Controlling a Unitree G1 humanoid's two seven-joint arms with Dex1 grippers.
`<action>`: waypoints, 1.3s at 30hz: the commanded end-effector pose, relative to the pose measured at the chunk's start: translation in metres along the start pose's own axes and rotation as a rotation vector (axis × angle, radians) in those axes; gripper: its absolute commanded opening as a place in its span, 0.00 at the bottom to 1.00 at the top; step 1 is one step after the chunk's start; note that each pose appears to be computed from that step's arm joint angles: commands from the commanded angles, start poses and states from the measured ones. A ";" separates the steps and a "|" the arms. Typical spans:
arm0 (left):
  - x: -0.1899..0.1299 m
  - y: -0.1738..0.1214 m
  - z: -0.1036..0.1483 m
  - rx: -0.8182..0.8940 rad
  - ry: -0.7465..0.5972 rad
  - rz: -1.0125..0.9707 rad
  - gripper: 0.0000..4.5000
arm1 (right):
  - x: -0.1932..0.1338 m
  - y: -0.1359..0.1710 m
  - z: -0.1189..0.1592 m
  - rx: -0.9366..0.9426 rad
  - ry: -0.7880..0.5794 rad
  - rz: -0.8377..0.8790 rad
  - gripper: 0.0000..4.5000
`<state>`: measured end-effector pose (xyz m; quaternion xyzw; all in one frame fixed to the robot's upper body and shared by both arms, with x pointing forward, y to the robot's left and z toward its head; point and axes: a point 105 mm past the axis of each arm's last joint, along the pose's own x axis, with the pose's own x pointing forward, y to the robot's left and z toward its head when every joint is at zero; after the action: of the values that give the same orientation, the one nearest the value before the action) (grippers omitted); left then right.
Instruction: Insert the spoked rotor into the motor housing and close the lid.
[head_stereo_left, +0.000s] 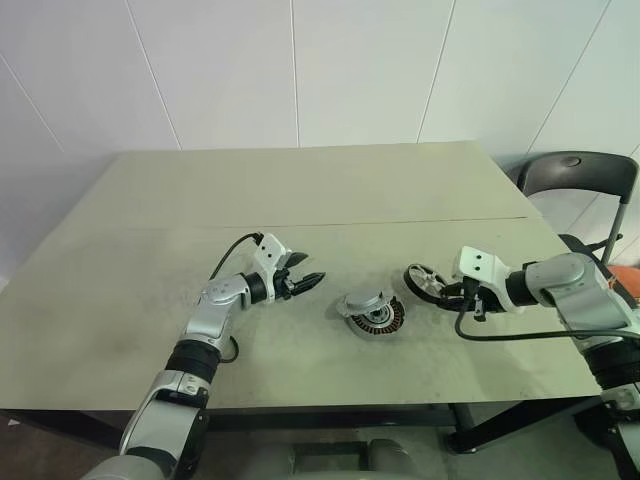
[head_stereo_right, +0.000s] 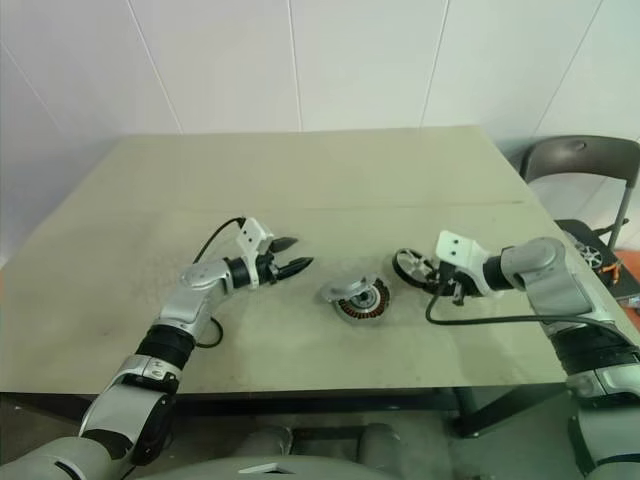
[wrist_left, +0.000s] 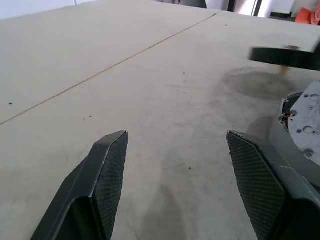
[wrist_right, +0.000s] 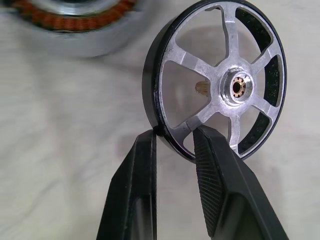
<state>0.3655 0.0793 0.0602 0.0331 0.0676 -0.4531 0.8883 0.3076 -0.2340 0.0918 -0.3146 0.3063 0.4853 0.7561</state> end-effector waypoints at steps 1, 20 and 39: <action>0.001 0.007 0.018 0.052 -0.043 0.009 0.75 | -0.013 0.015 0.020 -0.083 -0.049 0.098 0.16; -0.002 0.008 0.015 0.051 -0.039 0.018 0.75 | -0.005 0.048 0.076 -0.163 -0.258 0.263 0.16; -0.005 0.007 0.010 0.045 -0.025 0.022 0.75 | 0.037 0.032 0.050 -0.246 -0.073 0.090 0.16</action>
<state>0.3655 0.0847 0.0574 0.0373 0.0695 -0.4458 0.8916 0.2908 -0.1609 0.0878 -0.3550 0.2310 0.5850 0.6917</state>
